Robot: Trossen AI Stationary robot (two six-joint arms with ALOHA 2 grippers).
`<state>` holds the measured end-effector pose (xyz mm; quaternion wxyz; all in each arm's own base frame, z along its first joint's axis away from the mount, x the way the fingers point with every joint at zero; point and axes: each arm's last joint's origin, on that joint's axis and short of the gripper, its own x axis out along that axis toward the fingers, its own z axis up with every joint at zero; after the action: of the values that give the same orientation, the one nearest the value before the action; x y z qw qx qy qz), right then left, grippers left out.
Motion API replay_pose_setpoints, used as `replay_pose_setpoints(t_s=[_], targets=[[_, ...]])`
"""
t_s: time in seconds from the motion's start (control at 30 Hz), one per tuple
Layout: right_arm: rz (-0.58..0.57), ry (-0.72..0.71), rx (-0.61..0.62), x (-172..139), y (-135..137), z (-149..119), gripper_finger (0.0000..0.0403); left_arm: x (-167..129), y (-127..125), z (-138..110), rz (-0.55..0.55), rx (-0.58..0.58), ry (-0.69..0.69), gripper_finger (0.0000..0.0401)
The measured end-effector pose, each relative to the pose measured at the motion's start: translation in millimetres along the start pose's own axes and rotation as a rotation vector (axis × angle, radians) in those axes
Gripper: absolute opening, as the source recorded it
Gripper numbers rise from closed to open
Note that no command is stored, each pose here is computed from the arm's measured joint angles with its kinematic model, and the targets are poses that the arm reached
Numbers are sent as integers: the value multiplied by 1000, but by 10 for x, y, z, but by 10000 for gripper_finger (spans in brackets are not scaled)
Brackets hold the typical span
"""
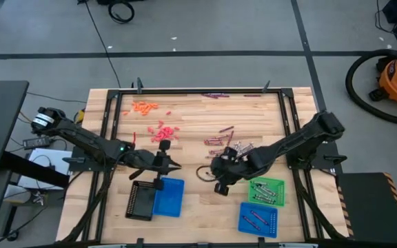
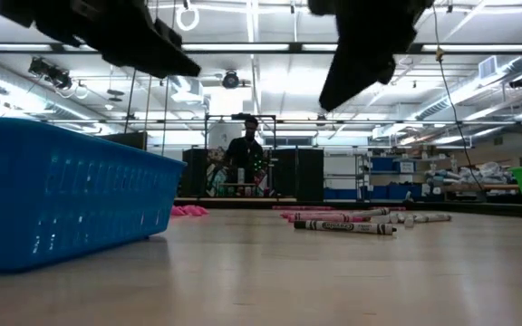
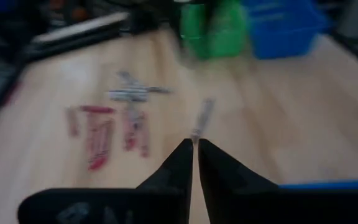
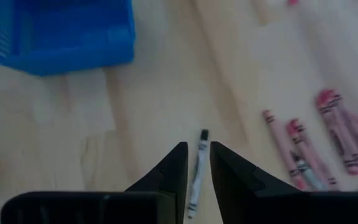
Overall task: Sort crayons
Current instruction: Put the black crayon into the green bin
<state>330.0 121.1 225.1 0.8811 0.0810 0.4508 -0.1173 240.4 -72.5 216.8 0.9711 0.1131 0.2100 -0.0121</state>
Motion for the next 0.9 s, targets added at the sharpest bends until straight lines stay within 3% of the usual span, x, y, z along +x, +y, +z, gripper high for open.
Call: replay_pose_setpoints(t_s=[0.17,0.47,0.63,0.9], targets=[[40,121,-18,314,86,-30,78,3,32,-38,112,-26,-23,74],[-25,277,-19,704,-31,-139,122,0,43,14,134,74,-69,153],[-31,298,-6,801,-85,-139,135,1,47,14,135,36,-72,160],[-27,294,10,831,-91,-133,123,6,54,3,136,37,-61,160]])
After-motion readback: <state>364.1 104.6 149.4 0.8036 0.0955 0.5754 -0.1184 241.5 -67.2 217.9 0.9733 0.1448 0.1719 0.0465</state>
